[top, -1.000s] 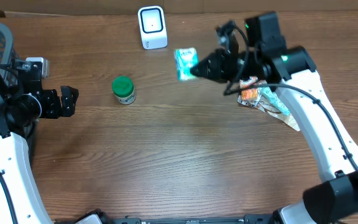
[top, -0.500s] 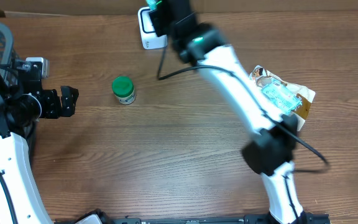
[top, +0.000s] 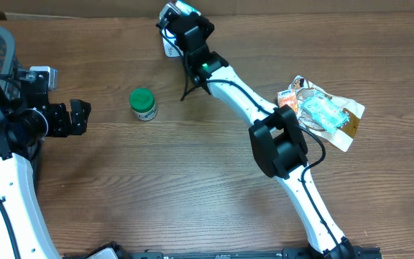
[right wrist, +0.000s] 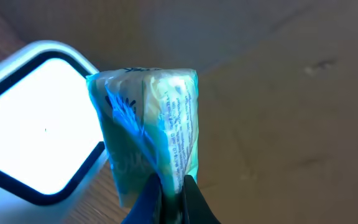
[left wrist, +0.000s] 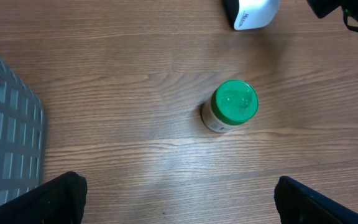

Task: Scan the item barcode
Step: 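Carry the teal pack to the scanner and hold it in front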

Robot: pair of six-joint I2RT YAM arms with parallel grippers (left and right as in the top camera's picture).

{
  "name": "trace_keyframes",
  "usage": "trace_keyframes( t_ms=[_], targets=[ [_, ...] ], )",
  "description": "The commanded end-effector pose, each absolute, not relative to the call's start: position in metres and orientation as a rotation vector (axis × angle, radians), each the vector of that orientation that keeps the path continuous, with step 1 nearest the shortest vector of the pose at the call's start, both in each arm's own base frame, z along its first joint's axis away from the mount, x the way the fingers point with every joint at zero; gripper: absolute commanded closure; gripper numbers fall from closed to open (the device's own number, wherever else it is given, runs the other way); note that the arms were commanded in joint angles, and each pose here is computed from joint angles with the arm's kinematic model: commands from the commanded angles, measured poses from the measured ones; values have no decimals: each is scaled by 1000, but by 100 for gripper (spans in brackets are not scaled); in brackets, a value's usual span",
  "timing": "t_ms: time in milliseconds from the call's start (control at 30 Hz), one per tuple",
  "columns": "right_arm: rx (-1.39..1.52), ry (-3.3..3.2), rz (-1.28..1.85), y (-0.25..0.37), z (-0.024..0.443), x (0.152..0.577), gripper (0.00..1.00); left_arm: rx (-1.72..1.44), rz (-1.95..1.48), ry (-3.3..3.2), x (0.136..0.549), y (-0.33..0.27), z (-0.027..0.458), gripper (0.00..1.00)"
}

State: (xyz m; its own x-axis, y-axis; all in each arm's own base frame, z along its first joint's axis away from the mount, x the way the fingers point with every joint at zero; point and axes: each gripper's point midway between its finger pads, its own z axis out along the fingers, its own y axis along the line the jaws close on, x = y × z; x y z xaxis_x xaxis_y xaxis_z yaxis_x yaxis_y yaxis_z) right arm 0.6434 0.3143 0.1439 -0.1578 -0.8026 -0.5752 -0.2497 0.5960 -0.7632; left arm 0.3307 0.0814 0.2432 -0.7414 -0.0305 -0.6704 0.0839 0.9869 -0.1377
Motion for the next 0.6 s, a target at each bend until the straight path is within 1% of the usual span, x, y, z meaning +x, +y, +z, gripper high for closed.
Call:
trace_keyframes(
  t_ms=[0, 200, 567],
  targets=[
    [-930, 1618, -562, 330, 163, 645, 96, 42, -204, 2395, 331, 83, 243, 0],
    [-996, 1577, -468, 348, 162, 641, 96, 42, -204, 2395, 331, 83, 243, 0],
    [-980, 1588, -493, 343, 162, 642, 96, 42, -204, 2395, 331, 83, 243, 0]
  ],
)
